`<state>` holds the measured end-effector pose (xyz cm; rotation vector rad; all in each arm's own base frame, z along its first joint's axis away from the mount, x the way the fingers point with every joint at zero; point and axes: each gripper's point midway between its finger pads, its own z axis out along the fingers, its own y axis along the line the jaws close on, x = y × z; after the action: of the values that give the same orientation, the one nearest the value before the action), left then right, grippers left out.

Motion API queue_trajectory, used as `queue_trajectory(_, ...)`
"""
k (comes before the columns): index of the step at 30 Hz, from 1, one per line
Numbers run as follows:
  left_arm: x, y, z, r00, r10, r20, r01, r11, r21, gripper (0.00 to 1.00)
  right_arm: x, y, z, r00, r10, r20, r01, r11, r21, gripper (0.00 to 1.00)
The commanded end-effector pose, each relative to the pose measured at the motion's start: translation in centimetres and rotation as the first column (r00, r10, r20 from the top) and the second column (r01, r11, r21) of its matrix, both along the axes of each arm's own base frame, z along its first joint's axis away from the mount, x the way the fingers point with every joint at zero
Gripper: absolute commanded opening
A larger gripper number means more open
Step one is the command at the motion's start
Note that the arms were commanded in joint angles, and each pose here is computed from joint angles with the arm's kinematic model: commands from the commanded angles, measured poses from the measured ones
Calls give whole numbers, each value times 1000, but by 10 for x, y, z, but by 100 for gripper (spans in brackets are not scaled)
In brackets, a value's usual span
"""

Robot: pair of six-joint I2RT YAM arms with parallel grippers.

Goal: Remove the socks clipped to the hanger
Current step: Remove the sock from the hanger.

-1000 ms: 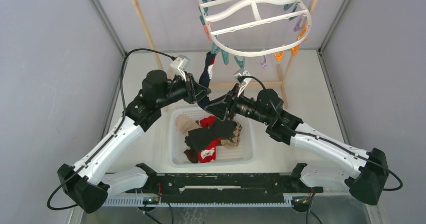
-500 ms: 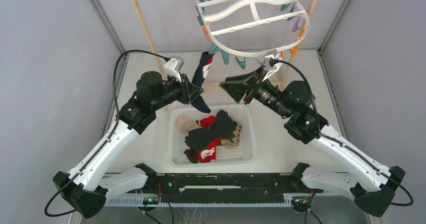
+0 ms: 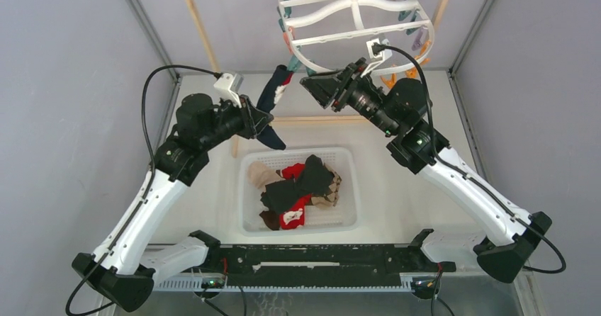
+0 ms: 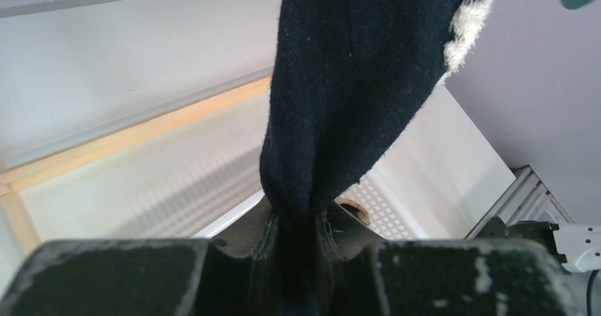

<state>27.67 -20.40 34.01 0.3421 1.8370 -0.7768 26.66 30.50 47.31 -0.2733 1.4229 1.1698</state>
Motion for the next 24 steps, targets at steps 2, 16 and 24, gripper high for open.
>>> queue_trajectory(2, 0, 18, 41, 996, 36, 86, -33, 999, -32, 21, 6, 2, 34, 1000, -26, 12, 25, 998, 63, 44)
queue_trajectory(16, -13, 19, 49, 995, 14, 97, -9, 999, -50, 21, 42, -14, 17, 987, -141, -73, 142, 990, 4, 45)
queue_trajectory(24, -16, 13, 51, 996, -20, 90, 26, 997, -72, 21, 52, -29, 4, 975, -180, -126, 179, 984, -22, 46)
